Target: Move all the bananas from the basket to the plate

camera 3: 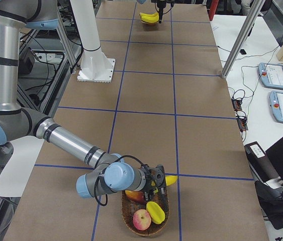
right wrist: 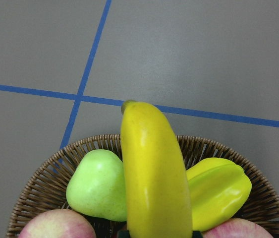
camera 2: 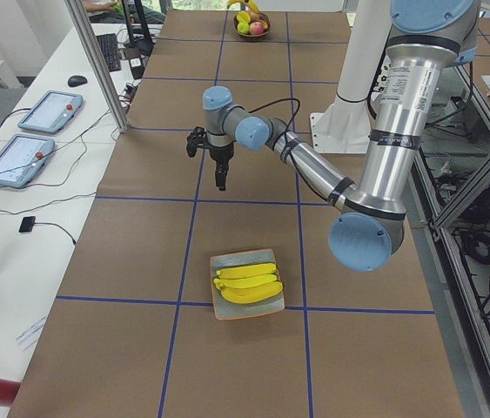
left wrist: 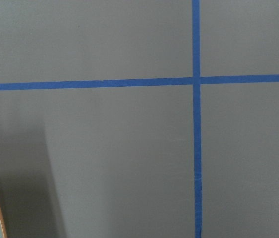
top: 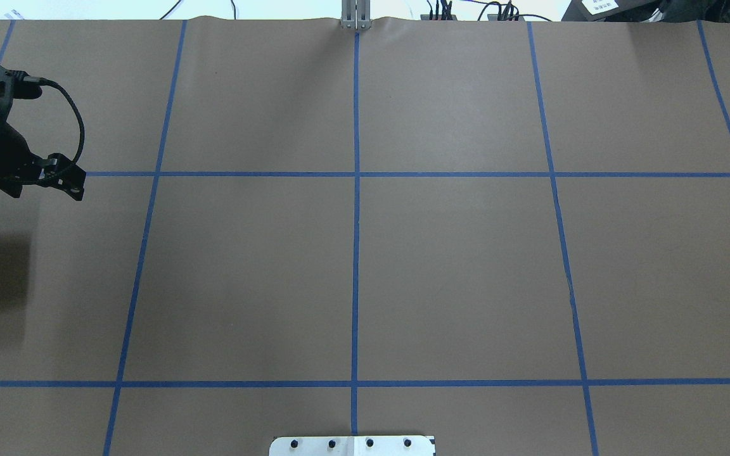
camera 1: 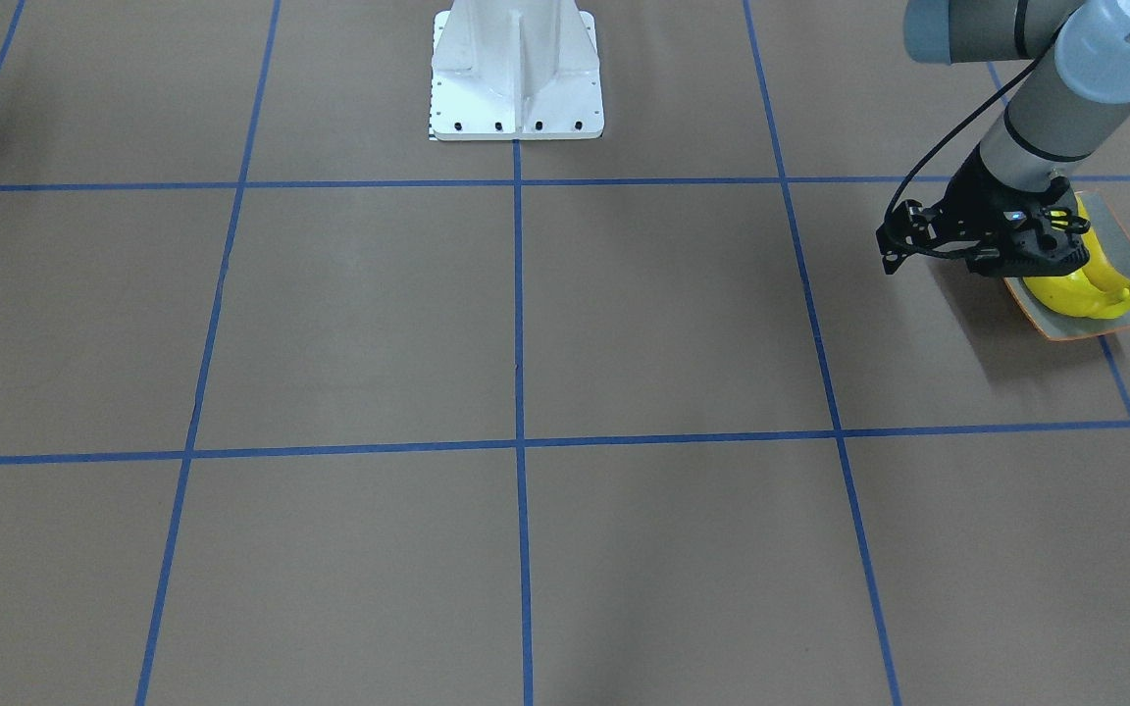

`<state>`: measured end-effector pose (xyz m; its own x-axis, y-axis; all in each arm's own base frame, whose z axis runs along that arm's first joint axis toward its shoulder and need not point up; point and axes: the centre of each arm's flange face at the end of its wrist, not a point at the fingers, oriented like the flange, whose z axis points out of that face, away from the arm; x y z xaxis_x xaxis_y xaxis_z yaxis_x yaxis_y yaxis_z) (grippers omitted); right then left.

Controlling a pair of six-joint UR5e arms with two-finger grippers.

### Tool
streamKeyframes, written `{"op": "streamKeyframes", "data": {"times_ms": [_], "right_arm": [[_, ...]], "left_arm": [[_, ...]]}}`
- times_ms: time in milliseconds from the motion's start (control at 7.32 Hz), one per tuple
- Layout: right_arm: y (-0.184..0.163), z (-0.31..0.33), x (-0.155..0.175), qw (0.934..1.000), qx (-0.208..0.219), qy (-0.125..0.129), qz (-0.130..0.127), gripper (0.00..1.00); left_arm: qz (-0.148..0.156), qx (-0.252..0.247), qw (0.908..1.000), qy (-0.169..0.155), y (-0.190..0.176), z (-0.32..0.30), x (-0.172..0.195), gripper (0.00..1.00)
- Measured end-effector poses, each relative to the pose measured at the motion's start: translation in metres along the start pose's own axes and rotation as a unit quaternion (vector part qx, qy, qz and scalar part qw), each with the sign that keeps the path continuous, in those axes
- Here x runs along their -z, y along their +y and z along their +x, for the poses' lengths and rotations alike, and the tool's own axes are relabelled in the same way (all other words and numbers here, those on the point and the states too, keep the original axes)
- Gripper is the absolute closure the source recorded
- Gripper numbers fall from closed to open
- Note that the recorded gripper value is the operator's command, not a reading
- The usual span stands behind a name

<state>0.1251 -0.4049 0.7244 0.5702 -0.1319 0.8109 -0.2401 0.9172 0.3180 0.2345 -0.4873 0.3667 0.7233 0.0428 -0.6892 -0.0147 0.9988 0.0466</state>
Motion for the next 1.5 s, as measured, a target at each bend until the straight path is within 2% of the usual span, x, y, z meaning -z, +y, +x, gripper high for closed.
{"op": "streamKeyframes", "data": {"times_ms": [410,683,956,1229,1502], "right_arm": [[-0.106,-0.131,-0.051,0.9952,-0.064,-0.061,-0.041,1.0],[-0.166,-0.242,-0.098,0.9891,-0.088,-0.094,-0.071,1.0],[-0.19,-0.352,-0.137,0.9834,-0.102,-0.116,-0.095,1.0],[-0.19,-0.46,-0.155,0.9802,-0.1,-0.14,-0.099,1.0],[-0.178,-0.536,-0.154,0.9767,-0.108,-0.162,-0.09,1.0]], "left_arm": [[0.025,-0.01,0.9989,0.037,-0.022,0.052,0.01,0.01],[0.05,-0.016,0.9944,0.092,-0.031,0.095,-0.006,0.01],[0.076,-0.018,0.9875,0.137,-0.038,0.112,-0.013,0.01],[0.086,0.002,0.9807,0.176,-0.053,0.149,-0.001,0.01],[0.088,0.005,0.9727,0.215,-0.05,0.182,0.01,0.01]]}}
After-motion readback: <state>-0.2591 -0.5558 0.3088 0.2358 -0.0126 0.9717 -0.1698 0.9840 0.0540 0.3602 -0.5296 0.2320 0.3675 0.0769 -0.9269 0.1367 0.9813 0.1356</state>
